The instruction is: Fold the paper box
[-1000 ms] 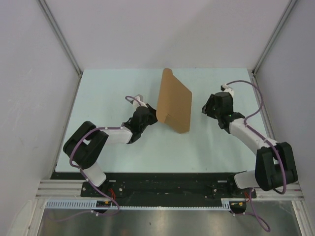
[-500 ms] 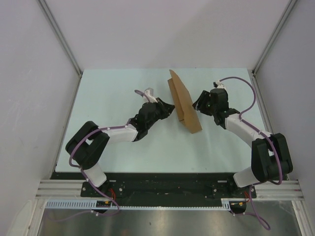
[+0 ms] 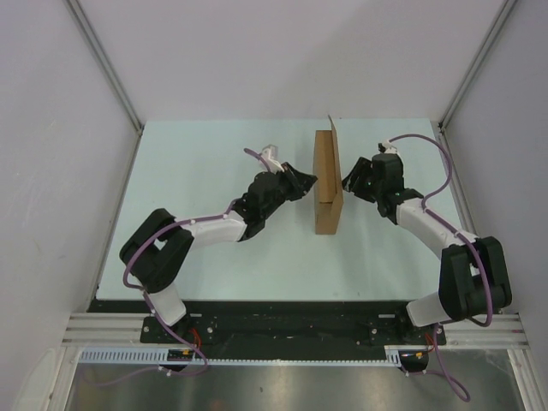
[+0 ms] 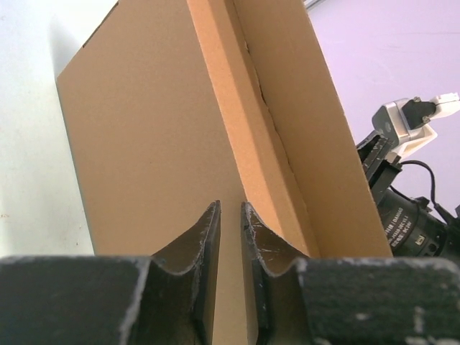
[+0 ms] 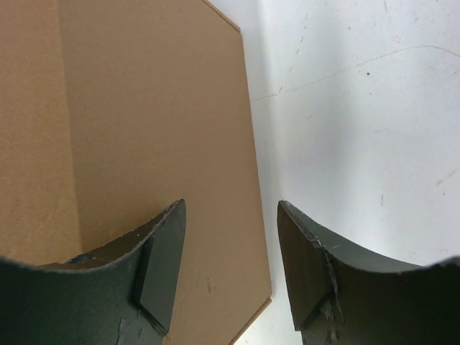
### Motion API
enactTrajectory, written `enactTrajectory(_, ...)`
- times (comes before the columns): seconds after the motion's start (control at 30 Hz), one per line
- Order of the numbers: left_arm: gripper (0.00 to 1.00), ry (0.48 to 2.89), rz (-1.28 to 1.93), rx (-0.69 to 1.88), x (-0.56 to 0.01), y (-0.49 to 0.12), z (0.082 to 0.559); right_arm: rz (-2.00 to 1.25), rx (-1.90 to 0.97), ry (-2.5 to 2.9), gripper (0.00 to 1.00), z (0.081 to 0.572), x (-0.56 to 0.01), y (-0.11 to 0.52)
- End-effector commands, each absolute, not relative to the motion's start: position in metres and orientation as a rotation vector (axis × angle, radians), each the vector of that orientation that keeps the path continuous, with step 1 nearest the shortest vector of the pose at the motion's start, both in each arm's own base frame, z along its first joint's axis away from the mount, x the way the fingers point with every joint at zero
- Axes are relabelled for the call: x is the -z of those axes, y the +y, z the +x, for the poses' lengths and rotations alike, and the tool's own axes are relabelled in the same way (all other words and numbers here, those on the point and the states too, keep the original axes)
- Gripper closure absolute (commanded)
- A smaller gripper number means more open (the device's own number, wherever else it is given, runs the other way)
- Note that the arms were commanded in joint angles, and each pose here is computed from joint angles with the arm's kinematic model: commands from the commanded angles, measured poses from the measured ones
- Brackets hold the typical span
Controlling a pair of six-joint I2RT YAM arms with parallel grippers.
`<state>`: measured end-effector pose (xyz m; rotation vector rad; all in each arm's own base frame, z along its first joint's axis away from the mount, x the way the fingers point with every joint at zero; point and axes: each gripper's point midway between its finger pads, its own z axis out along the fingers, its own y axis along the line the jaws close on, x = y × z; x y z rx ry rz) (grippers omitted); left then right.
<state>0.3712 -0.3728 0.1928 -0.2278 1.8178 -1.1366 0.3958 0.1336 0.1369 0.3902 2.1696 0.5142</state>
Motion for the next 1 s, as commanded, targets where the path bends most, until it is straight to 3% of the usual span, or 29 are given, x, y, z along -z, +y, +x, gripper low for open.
enactTrajectory(0.0,0.78,1.797,-0.191,1.140,-0.201,-0.379,0.375,0.414,-0.475,2.128,0.41,0.397,-0.155,0.120)
enactTrajectory(0.7,0.75,1.828,-0.280,1.033,-0.191,-0.332,0.393,0.519,-0.326,1.979,0.32,0.357,-0.221,0.066)
enactTrajectory(0.87,0.74,1.846,-0.424,0.929,-0.182,-0.276,0.417,0.559,-0.274,2.025,0.35,0.327,-0.217,0.054)
enactTrajectory(0.97,0.72,1.892,-0.414,0.899,-0.178,-0.269,0.438,0.563,-0.339,2.065,0.45,0.308,-0.200,0.064)
